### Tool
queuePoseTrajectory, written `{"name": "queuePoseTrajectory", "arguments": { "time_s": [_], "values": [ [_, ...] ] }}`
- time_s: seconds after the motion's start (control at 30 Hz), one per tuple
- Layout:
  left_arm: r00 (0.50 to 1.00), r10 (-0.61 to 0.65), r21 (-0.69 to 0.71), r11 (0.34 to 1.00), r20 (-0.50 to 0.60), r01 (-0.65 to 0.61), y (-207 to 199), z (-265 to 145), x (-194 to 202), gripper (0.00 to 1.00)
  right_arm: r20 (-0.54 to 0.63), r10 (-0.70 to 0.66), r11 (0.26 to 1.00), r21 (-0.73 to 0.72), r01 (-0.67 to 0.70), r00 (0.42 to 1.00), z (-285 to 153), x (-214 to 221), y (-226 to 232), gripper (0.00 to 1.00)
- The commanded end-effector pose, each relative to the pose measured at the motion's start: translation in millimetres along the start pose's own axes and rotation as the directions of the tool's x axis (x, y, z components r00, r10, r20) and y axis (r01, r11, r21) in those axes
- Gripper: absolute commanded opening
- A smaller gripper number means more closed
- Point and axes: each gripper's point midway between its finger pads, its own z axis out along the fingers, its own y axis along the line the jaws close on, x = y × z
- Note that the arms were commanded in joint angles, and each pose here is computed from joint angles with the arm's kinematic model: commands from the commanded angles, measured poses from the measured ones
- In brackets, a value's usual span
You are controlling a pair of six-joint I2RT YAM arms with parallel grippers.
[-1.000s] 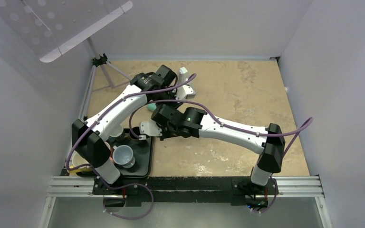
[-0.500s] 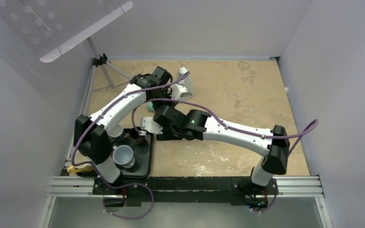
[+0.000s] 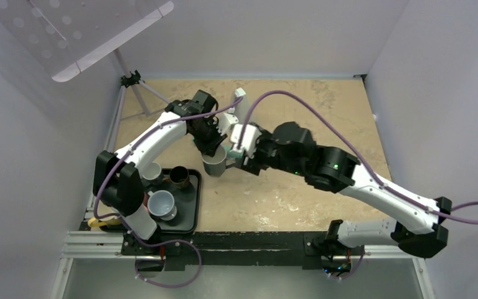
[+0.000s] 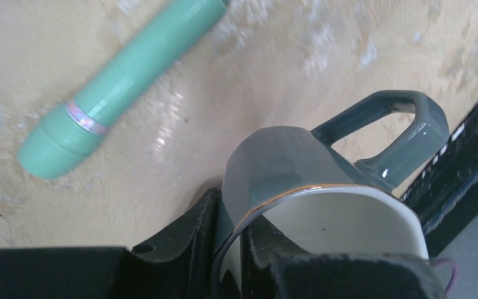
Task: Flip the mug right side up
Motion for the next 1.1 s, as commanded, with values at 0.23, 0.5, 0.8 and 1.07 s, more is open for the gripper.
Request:
{"name": "queuePoseTrajectory", "arguments": {
  "time_s": [0.23,0.5,0.8,1.07],
  "values": [
    [0.930,0.367,0.146,0.921,-0.019,-0.361,-61,-32,100,0.00,0.139,0.165,0.980,0.091,-0.179,0.976,-18,14,-44,0.64],
    [0.894,0.445,0.051,0.895,-0.046,-0.443,-42,-6,118,0.00,0.163,0.163,0.980,0.091,-0.179,0.973,-8,13,-44,0.64],
    [0.823,0.564,0.089,0.825,-0.069,-0.558,-38,17,142,0.00,0.154,0.169,0.978,0.092,-0.185,0.973,-10,16,-43,0.64],
    [0.822,0.568,0.153,0.816,-0.037,-0.557,-52,12,147,0.04,0.154,0.174,0.978,0.090,-0.189,0.973,-8,17,-43,0.64]
  ]
}}
